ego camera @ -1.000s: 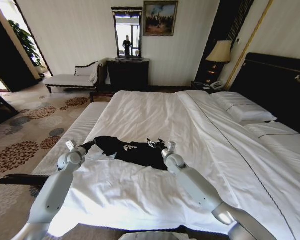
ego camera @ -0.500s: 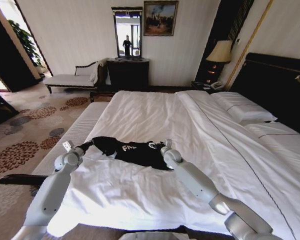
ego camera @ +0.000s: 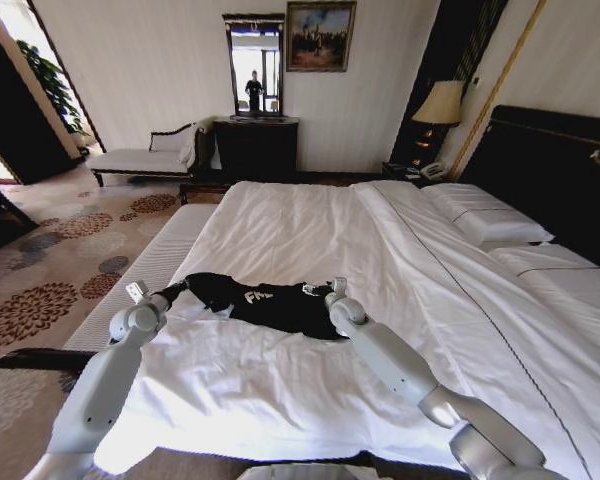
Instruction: Fold the clothes on the bed.
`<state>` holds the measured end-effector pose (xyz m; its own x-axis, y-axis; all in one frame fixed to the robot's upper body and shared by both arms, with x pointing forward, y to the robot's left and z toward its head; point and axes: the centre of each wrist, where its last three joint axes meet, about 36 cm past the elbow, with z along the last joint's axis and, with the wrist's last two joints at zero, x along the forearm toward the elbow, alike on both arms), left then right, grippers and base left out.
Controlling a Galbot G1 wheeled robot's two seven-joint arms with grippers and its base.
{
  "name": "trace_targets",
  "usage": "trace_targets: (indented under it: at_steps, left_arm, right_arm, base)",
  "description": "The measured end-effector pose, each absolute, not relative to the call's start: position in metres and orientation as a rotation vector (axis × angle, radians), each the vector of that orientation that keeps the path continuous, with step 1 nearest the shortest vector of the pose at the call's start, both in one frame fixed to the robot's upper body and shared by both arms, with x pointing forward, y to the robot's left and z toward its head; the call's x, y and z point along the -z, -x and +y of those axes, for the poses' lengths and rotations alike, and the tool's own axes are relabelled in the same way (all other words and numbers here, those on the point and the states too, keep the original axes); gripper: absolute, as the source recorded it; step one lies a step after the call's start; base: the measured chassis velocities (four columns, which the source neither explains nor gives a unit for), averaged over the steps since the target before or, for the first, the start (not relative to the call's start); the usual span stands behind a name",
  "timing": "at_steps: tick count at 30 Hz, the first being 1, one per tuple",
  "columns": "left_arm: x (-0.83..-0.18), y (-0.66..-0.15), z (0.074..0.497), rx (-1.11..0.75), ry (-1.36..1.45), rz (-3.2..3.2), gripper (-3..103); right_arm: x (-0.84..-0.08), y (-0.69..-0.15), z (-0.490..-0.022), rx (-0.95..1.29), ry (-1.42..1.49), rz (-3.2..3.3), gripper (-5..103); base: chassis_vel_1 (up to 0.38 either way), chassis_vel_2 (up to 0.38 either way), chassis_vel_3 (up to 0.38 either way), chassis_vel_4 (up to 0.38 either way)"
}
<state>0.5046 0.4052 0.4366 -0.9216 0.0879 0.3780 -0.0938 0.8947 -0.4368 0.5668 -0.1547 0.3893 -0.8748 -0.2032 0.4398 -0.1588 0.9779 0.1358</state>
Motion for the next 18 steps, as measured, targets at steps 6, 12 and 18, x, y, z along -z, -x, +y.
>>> trace_targets:
  at_steps: [6, 12, 18]
  left_arm:
    - [-0.4357, -0.5051, 0.4034, -0.640, -0.001, -2.666, 0]
    - [-0.4335, -0.5064, 0.4033, -0.636, -0.007, -2.662, 0]
    - [-0.4318, -0.5075, 0.4038, -0.629, -0.013, -2.660, 0]
  right_arm:
    - [-0.3867, -0.5710, -0.1487, 0.189, -0.264, -2.623, 97]
    - [-0.3853, -0.5714, -0.1495, 0.230, -0.269, -2.605, 77]
    - [-0.3850, -0.5682, -0.1513, 0.246, -0.296, -2.603, 54]
  base:
    - [0.000, 0.000, 0.000, 0.000]
    - [0.000, 0.000, 0.000, 0.000]
    - [0.000, 0.000, 0.000, 0.000]
